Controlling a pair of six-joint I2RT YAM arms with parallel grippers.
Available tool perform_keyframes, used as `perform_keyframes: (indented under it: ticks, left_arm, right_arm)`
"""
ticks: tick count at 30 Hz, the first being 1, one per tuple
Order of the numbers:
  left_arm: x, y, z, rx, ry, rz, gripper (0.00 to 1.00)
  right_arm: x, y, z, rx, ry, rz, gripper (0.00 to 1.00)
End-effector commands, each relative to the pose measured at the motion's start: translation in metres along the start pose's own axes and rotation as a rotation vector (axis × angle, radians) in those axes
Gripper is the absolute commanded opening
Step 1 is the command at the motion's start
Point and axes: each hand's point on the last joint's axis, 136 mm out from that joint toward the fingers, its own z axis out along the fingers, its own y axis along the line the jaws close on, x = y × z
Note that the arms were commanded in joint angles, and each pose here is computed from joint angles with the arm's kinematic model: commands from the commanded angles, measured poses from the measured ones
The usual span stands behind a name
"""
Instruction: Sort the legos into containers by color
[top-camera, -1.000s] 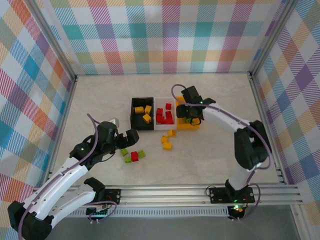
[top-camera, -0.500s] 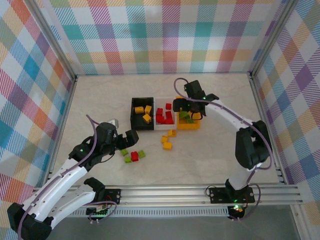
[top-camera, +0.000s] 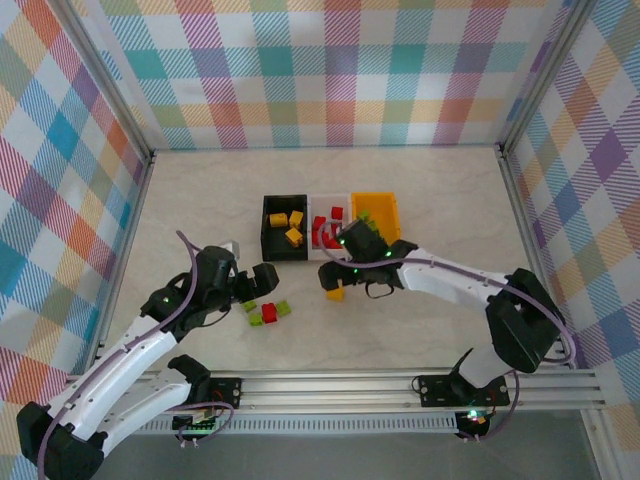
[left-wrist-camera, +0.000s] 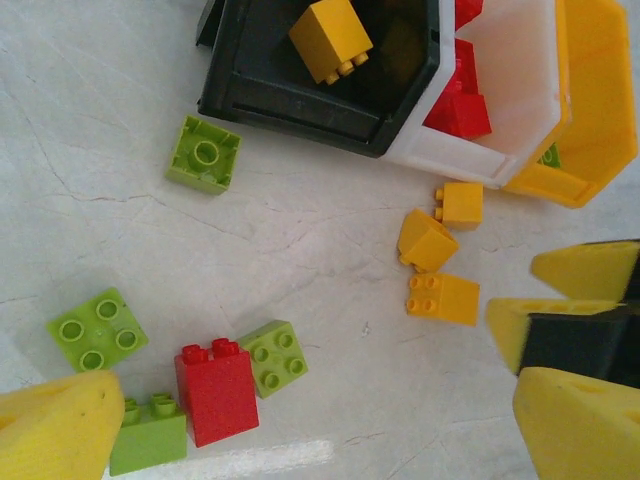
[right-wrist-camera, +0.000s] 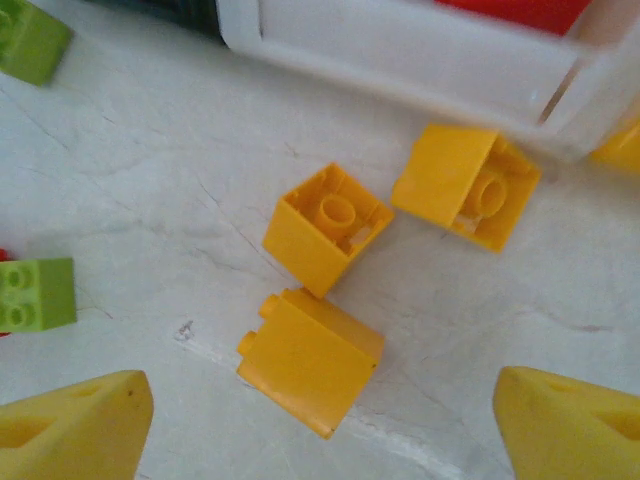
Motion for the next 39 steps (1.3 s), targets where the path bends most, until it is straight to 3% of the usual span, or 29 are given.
perform_keyframes:
  ticks: [1, 12, 20, 27, 33, 39]
  left_arm:
    - [0.004, 0.008, 0.001, -0.020, 0.008, -0.005, 1.00]
    - [0.006, 0.009, 0.003, -0.014, 0.009, -0.001, 1.00]
    - [0.005, 0.009, 0.001, -0.010, 0.007, 0.004, 1.00]
    - [0.005, 0.009, 0.000, -0.009, 0.009, 0.004, 1.00]
    - [0.006, 0.016, -0.004, -0.039, 0.002, 0.000, 1.00]
    - [0.014, 0.026, -0.006, -0.062, 0.011, -0.024, 1.00]
  right_arm:
    - [-0.002, 0.006, 0.014, 0.003, -0.020, 0.051, 0.86]
    - [0.014, 0.004, 0.043, 0.096, 0.029, 0.057, 0.80]
    - [0.018, 0.003, 0.046, 0.107, 0.041, 0.052, 0.57]
    - [0.011, 0.007, 0.021, 0.082, 0.002, 0.010, 0.48]
    - [-0.027, 0.041, -0.014, -0.026, -0.062, -0.088, 0.48]
    - [-0.095, 0.073, -0.012, -0.046, -0.135, -0.159, 0.49]
